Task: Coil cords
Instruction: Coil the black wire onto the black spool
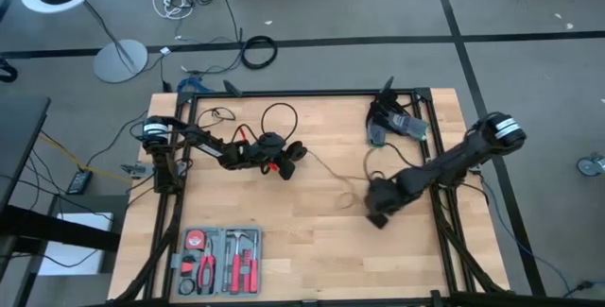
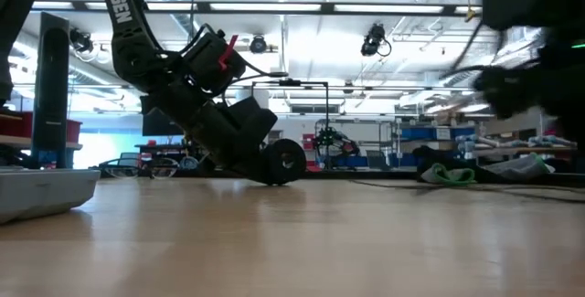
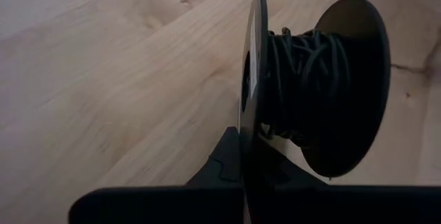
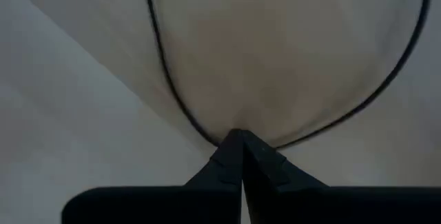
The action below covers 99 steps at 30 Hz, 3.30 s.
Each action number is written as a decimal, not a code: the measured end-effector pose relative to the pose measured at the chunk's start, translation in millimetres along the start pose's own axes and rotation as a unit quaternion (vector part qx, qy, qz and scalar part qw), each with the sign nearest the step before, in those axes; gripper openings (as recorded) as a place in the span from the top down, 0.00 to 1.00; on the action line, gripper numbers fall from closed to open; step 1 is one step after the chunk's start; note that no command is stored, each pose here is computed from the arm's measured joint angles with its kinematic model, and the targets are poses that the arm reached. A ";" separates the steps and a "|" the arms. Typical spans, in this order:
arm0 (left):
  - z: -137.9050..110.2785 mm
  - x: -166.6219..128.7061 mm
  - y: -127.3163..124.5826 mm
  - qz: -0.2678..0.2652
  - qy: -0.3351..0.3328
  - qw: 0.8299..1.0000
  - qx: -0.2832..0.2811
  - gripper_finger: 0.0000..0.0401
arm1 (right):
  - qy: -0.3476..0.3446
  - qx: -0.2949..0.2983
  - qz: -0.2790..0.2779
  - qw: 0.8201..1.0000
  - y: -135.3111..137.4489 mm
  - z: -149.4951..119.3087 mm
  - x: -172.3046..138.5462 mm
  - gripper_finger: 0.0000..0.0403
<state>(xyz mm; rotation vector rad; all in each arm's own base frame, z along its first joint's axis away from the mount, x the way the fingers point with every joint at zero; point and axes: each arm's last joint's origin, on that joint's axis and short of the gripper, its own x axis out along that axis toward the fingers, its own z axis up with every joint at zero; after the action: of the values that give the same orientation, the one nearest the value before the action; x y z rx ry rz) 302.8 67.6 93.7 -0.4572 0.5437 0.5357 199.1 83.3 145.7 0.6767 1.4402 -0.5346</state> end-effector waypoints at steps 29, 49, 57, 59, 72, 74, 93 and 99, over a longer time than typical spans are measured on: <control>4.5 0.2 -0.5 0.001 -0.029 1.000 -0.006 1.00 | -0.501 -0.008 0.078 0.862 -1.4 99.0 -15.5 1.00; 10.4 -0.5 -3.7 -0.014 -0.056 0.998 -0.011 1.00 | -0.481 -0.059 0.160 0.860 -59.7 175.2 3.0 0.93; 12.8 -0.8 -4.6 -0.016 -0.068 0.997 -0.011 1.00 | -0.478 -0.070 0.166 0.860 -53.7 171.9 3.5 0.69; 13.3 -0.9 -4.8 -0.016 -0.071 0.997 -0.008 1.00 | -0.476 -0.072 0.166 0.861 -52.4 171.0 3.9 0.63; 18.8 -0.5 -7.7 -0.022 -0.087 0.996 -0.005 1.00 | -0.434 -0.072 0.138 0.887 -47.5 160.8 13.9 0.51; 18.8 -0.5 -7.7 -0.022 -0.087 0.996 -0.004 1.00 | -0.427 -0.067 0.131 0.892 -47.9 159.6 15.6 0.54; 23.6 -1.6 -11.0 -0.052 -0.105 0.993 -0.026 1.00 | -0.388 -0.009 0.122 0.914 -29.6 147.1 22.0 0.99; 26.9 -2.2 -14.1 -0.079 -0.109 0.990 -0.035 1.00 | -0.353 -0.046 0.143 0.923 -1.6 180.1 36.7 1.00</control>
<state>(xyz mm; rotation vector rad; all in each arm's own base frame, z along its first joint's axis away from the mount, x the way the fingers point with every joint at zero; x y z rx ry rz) 319.2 70.4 119.2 -0.4980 0.2779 0.4477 328.7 -42.0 109.9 0.5272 0.6683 -0.4159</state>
